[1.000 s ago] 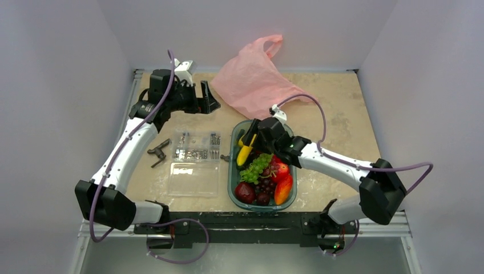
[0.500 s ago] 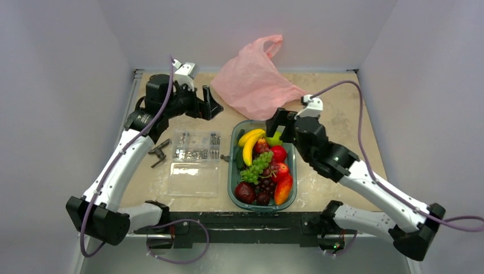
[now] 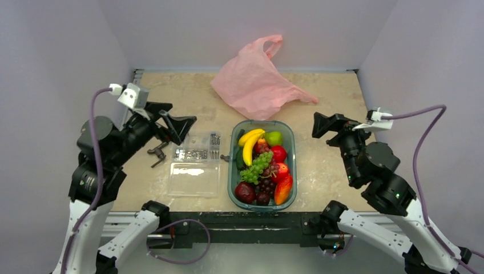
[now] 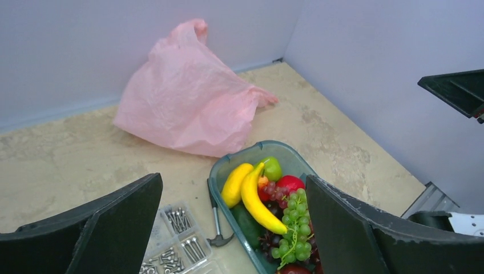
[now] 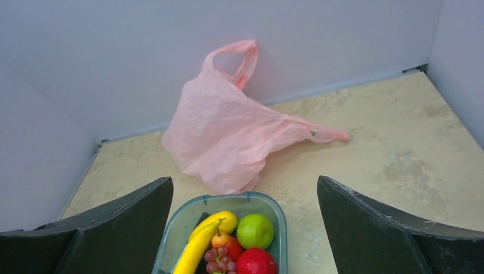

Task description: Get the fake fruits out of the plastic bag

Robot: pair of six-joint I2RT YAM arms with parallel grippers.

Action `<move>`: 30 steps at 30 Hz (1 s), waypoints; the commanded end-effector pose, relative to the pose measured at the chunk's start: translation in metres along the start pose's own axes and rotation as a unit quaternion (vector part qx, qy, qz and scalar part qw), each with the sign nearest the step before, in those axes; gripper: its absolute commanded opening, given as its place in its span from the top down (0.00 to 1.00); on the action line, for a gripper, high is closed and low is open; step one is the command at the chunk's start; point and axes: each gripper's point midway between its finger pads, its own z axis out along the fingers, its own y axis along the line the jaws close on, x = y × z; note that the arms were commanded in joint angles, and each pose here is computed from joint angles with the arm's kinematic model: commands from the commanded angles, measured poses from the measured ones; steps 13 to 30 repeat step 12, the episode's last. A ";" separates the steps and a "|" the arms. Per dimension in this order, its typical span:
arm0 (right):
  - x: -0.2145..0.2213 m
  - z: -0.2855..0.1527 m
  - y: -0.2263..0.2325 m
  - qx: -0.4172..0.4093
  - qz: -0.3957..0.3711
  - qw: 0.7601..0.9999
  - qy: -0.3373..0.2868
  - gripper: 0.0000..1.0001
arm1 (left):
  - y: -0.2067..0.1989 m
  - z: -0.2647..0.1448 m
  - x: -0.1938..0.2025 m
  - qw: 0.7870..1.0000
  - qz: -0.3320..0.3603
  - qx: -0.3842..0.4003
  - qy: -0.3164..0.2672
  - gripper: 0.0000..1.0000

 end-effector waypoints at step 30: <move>-0.036 -0.014 -0.018 0.013 0.062 0.995 -0.081 0.01 | 0.003 -0.070 -0.026 0.995 0.011 -0.071 -0.072 0.03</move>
